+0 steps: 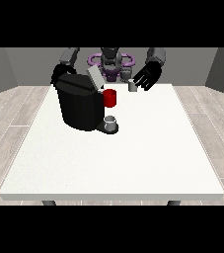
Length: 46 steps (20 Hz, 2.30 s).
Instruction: Insert the coffee pod into the coffee machine and close the lid
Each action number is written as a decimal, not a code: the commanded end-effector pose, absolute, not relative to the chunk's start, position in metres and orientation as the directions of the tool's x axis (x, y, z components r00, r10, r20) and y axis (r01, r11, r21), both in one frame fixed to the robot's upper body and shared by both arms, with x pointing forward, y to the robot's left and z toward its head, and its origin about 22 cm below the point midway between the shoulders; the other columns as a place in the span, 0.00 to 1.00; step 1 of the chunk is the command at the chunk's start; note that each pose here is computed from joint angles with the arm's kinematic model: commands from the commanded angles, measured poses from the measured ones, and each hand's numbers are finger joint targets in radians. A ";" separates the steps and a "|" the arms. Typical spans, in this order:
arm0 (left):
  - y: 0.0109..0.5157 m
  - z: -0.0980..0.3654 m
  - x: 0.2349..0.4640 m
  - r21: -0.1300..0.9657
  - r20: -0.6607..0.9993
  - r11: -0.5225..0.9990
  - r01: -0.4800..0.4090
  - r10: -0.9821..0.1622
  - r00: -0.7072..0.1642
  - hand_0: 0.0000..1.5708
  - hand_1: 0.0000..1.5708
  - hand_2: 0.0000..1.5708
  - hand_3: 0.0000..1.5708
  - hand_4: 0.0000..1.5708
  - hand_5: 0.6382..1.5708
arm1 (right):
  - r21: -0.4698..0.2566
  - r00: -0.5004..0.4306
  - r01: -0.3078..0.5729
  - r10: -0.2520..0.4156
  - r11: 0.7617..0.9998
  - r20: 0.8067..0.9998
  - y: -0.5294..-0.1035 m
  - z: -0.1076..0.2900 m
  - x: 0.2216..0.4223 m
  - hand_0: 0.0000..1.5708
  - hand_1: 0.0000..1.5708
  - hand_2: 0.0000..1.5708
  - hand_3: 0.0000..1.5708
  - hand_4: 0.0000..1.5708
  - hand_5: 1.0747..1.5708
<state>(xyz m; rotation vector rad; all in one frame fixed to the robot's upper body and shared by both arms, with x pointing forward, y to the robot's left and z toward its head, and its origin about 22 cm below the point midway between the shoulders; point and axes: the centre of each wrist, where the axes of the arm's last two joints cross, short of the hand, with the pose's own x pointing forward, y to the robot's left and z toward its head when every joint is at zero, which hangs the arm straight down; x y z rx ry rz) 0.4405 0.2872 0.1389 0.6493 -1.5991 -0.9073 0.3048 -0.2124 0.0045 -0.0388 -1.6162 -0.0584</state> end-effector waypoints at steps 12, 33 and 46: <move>0.270 0.233 0.459 0.814 0.546 0.577 -0.068 -0.800 -0.248 0.81 0.81 0.85 0.81 0.33 1.00 | -0.032 -0.148 0.040 0.038 0.999 0.988 -0.197 0.036 0.318 0.00 0.00 0.00 0.00 0.34 1.00; 0.271 0.235 0.461 0.825 0.536 0.564 -0.038 -0.802 -0.264 0.75 0.75 0.80 0.75 0.31 1.00 | 0.003 -0.173 0.063 0.008 0.998 0.985 -0.223 0.054 0.323 0.00 0.00 0.00 0.00 0.33 1.00; 0.236 0.207 0.464 0.836 0.530 0.548 0.006 -0.807 -0.261 0.78 0.78 0.81 0.76 0.31 1.00 | 0.012 -0.143 0.108 0.003 0.994 0.990 -0.227 0.029 0.316 0.00 0.00 0.00 0.00 0.28 1.00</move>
